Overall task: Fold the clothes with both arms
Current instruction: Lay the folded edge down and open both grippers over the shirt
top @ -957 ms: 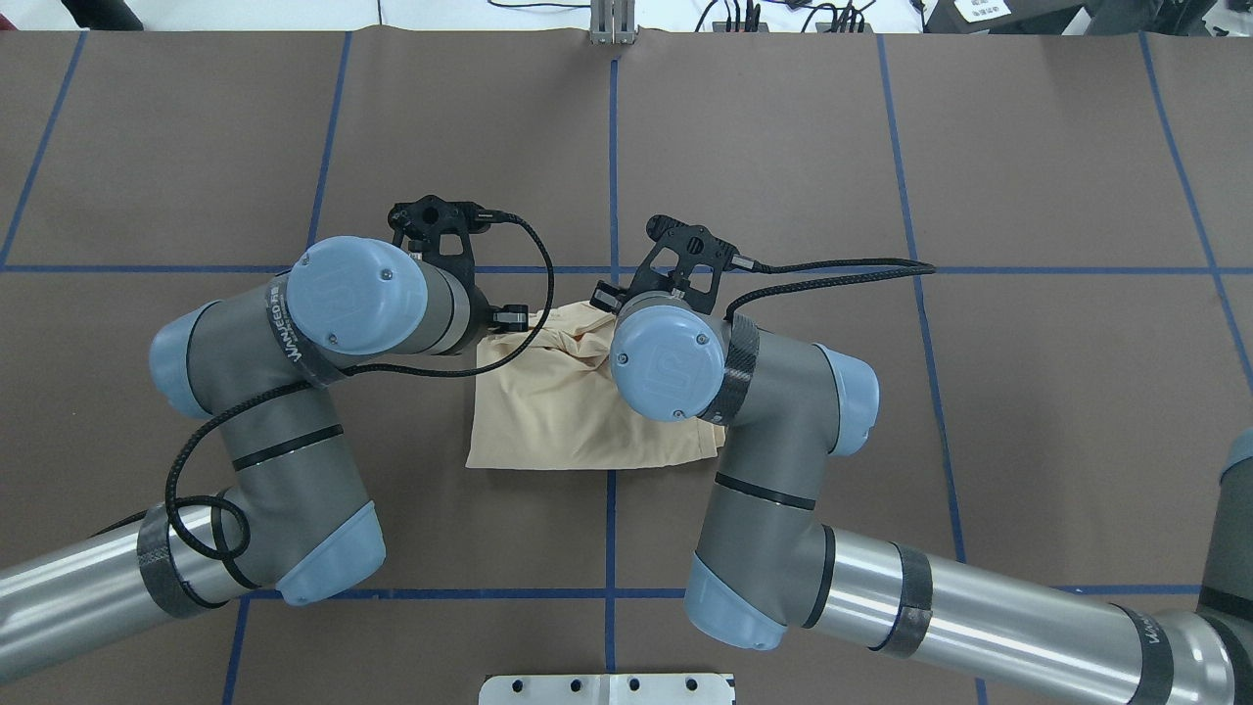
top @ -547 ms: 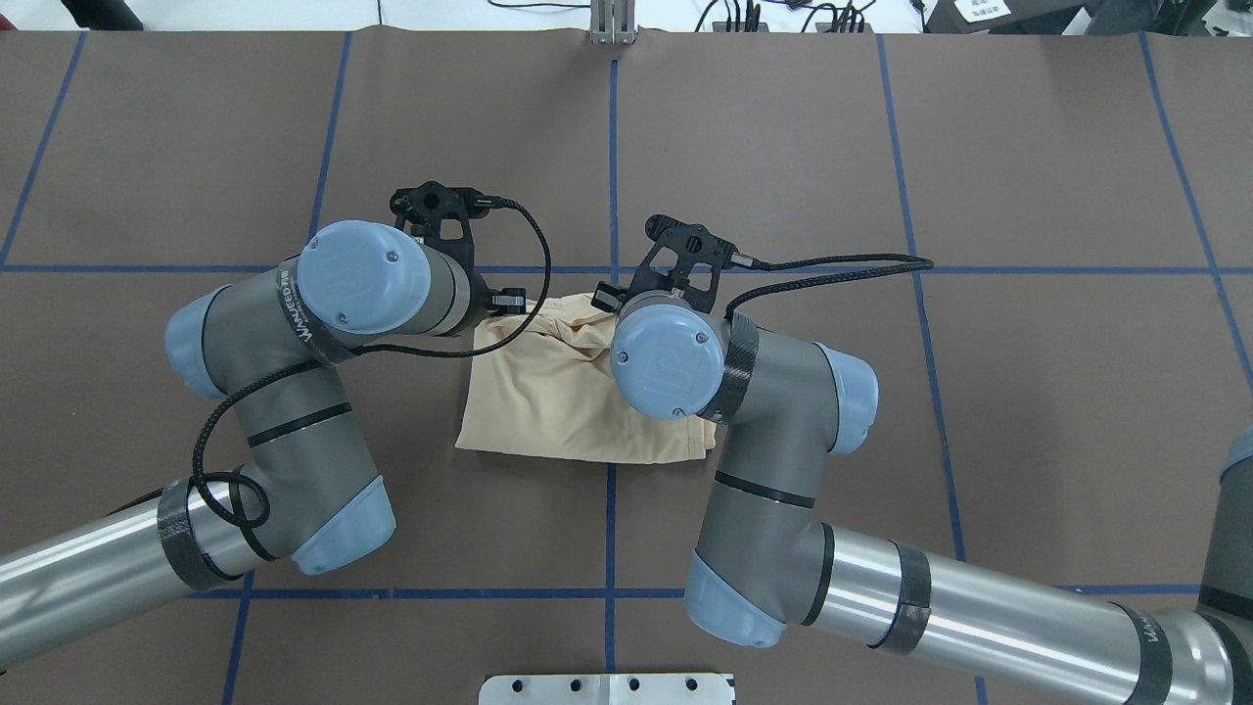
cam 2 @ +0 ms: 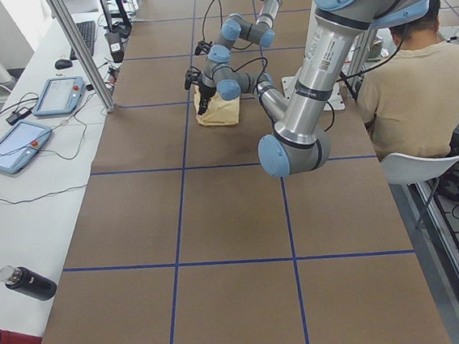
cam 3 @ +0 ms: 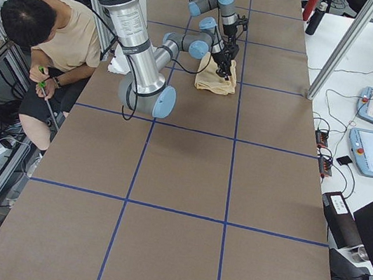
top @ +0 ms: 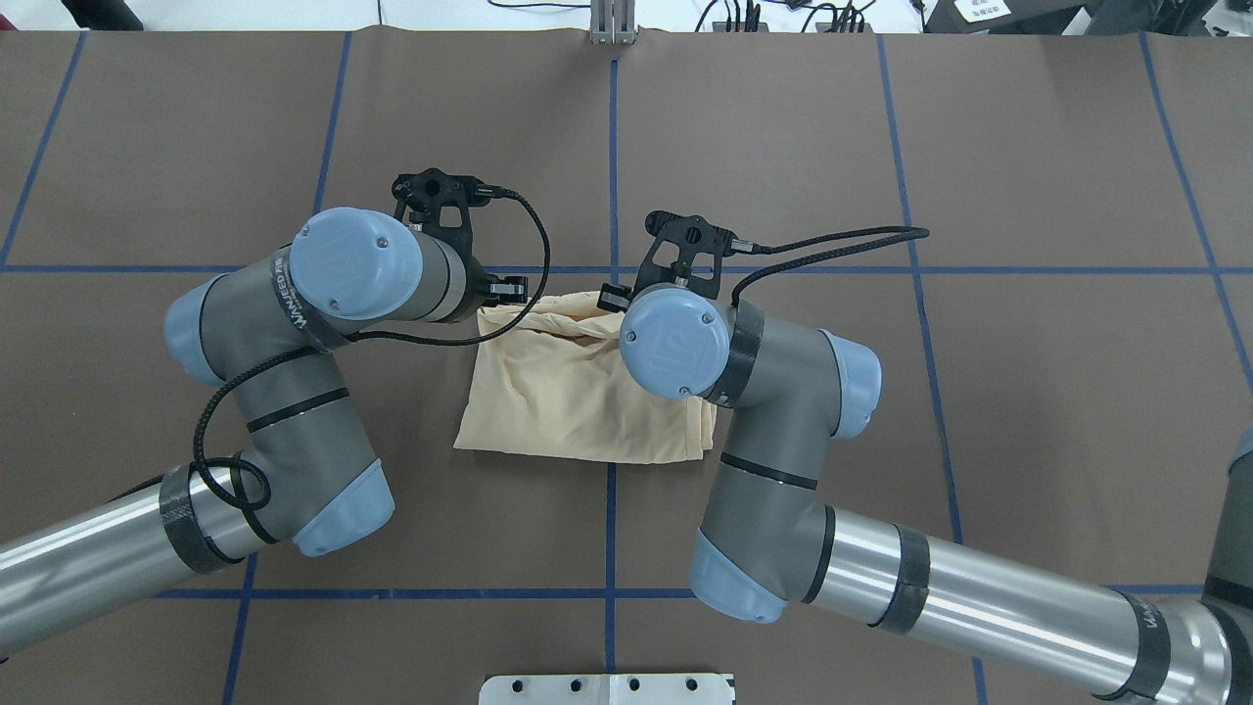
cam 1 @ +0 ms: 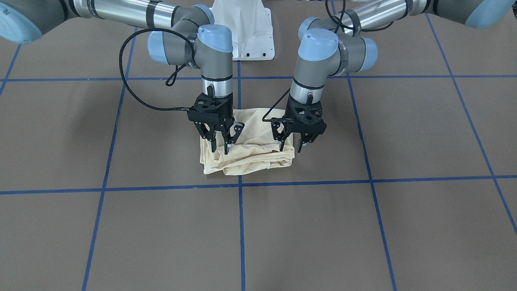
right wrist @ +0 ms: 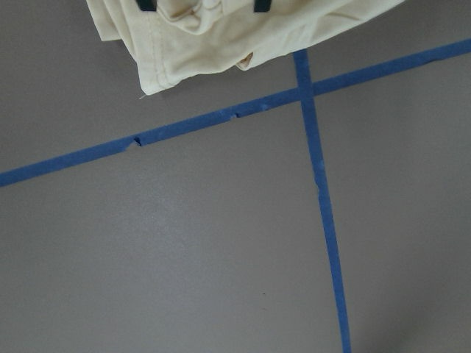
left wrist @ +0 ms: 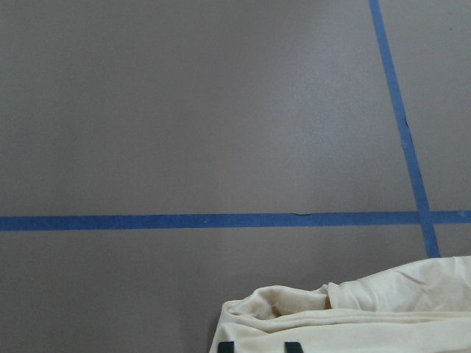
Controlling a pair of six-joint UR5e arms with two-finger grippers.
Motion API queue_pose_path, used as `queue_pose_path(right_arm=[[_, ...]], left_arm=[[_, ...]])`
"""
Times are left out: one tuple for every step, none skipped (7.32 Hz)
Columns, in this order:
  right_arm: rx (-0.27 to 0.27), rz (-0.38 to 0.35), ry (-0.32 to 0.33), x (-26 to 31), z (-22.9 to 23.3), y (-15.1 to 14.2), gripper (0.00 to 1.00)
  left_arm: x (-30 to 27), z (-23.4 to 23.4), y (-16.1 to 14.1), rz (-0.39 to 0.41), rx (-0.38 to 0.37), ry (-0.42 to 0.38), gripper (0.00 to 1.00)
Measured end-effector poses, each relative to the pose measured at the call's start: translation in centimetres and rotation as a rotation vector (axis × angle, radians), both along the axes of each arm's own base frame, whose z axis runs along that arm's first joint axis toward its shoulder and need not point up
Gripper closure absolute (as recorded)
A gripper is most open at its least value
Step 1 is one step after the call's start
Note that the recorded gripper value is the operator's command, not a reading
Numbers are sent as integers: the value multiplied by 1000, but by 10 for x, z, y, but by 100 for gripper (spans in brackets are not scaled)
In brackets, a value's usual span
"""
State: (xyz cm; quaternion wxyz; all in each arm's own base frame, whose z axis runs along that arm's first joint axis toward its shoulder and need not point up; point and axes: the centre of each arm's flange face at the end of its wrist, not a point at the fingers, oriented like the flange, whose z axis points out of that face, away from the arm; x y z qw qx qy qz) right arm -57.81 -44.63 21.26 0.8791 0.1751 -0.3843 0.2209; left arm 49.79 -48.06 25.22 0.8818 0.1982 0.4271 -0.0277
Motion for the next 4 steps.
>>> queue_pose_path(right_arm=[[-13, -48, -21, 12, -9, -6, 0], [-11, -80, -38, 15, -19, -5, 0], [-3, -106, -44, 7, -27, 8, 0], [10, -129, -33, -11, -27, 28, 0]], left_arm=[[-17, 4, -11, 47, 41, -17, 0], [-39, 13, -23, 99, 91, -42, 0], [-59, 25, -31, 139, 134, -67, 0], [-69, 33, -34, 158, 158, -77, 0]])
